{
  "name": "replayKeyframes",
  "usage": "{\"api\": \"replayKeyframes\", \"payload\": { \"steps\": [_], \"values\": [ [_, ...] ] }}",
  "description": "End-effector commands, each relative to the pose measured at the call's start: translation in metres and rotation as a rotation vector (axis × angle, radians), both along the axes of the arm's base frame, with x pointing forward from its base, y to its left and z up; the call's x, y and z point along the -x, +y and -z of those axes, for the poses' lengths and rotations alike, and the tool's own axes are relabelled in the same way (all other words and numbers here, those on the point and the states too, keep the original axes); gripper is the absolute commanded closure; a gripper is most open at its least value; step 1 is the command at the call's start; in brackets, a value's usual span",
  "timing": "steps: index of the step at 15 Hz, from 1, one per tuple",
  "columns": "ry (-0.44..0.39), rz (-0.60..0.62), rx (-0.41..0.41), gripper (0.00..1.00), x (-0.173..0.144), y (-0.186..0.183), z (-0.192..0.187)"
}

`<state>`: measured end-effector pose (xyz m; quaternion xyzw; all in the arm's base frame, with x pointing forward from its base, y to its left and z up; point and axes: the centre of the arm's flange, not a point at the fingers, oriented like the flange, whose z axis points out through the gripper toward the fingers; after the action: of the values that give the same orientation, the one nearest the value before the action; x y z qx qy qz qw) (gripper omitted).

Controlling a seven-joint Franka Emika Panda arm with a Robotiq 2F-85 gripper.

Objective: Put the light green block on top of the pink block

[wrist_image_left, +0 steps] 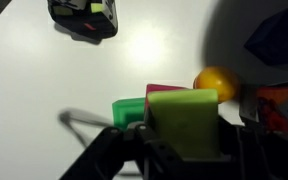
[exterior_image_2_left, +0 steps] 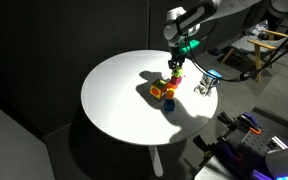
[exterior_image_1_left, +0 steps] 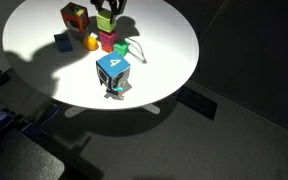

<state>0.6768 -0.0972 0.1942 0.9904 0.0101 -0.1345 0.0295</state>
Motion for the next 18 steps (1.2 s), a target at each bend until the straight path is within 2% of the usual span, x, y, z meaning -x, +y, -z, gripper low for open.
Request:
{"api": "replayKeyframes", "payload": {
  "steps": [1, 2, 4, 6, 8, 18],
  "values": [
    [-0.005, 0.015, -0.001, 0.73, -0.011, -0.001, -0.001],
    [-0.005, 0.015, -0.001, 0.73, -0.011, -0.001, 0.0],
    [-0.006, 0.009, 0.002, 0.24, -0.011, 0.0, 0.001],
    [-0.005, 0.005, 0.001, 0.18, -0.01, 0.001, 0.002],
    [-0.006, 0.003, 0.002, 0.02, -0.009, 0.002, 0.0],
    [-0.049, -0.002, -0.001, 0.0, 0.008, 0.017, -0.042]
  ]
}}
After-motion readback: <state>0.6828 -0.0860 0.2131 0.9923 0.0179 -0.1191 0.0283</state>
